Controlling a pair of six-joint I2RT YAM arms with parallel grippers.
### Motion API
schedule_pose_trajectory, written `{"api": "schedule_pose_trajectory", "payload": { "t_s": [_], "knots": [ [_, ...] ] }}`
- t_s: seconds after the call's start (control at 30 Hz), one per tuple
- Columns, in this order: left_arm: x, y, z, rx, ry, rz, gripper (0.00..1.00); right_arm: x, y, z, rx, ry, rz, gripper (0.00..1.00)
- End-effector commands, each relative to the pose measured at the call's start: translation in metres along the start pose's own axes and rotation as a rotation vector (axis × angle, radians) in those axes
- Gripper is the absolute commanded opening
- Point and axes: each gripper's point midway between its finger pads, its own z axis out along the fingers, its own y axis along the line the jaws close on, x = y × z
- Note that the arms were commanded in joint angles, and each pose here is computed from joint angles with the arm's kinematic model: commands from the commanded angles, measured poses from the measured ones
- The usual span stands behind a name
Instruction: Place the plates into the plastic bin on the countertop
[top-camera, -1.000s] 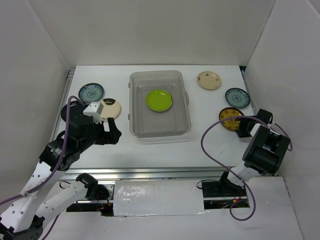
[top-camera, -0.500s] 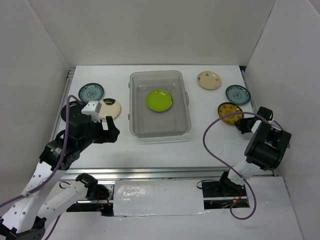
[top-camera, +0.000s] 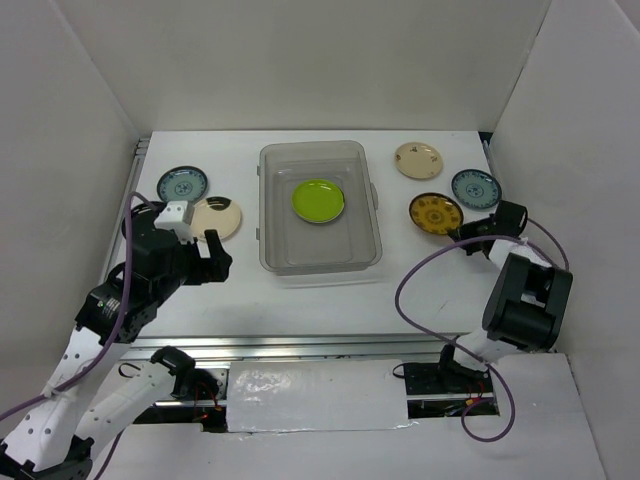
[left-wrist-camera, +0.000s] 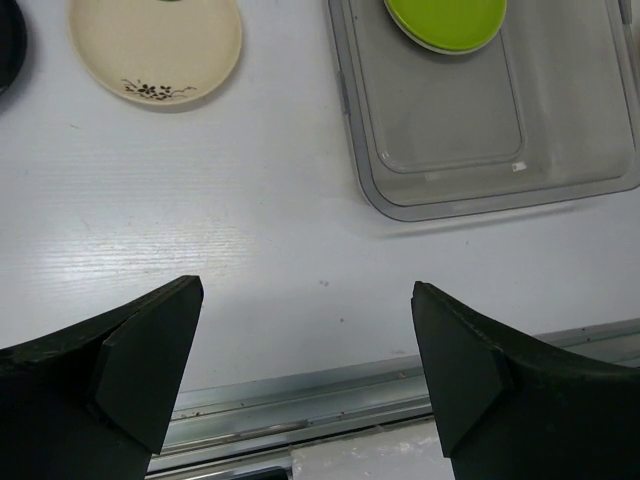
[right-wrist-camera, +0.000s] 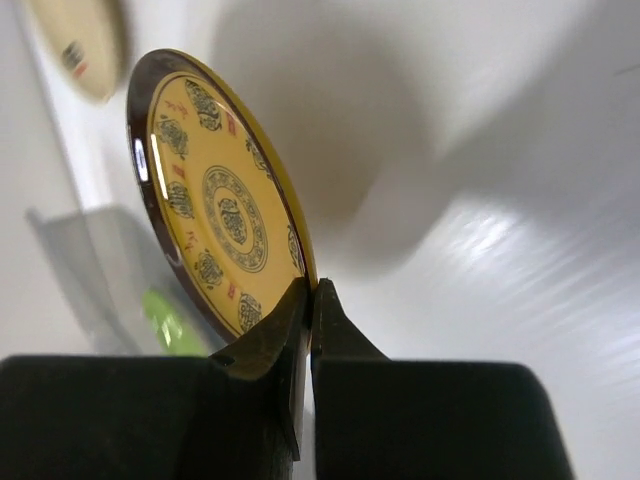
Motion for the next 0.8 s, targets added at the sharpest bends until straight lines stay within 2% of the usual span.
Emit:
{"api": "schedule_pose_trajectory", "payload": {
  "t_s": [0.0, 0.17, 0.27, 0.4, 0.43, 0.5, 0.63, 0.7, 0.77],
  "knots": [
    [-0.015, 0.007, -0.003, -0.038, -0.084, -0.024, 0.99, 0.002, 0.071, -0.034, -0.181, -0.029, -0.106, 0.0],
    [-0.017, 0.012, -0.002, -0.052, -0.117, -0.02, 0.99, 0.023, 0.129, -0.061, -0.253, -0.056, -0.207, 0.0],
    [-0.015, 0.012, 0.001, -0.052, -0.119, -0.028, 0.99, 0.052, 0.163, -0.072, -0.298, -0.033, -0.287, 0.0],
    [-0.016, 0.017, 0.002, -0.071, -0.131, -0.046, 0.99, 0.132, 0.217, -0.079, -0.384, 0.119, -0.448, 0.0],
    [-0.015, 0.018, 0.001, -0.071, -0.134, -0.049, 0.99, 0.149, 0.212, -0.06, -0.343, 0.168, -0.469, 0.0],
    [-0.016, 0.02, 0.001, -0.077, -0.141, -0.057, 0.99, 0.179, 0.228, -0.056, -0.362, 0.237, -0.51, 0.0],
    [-0.015, 0.02, 0.001, -0.075, -0.144, -0.067, 0.99, 0.222, 0.227, -0.015, -0.327, 0.359, -0.502, 0.0],
    [-0.015, 0.021, 0.002, -0.079, -0.144, -0.066, 0.99, 0.229, 0.24, -0.01, -0.332, 0.357, -0.508, 0.0],
    [-0.014, 0.022, 0.003, -0.08, -0.141, -0.065, 0.99, 0.242, 0.233, 0.005, -0.288, 0.373, -0.516, 0.0]
  ]
}}
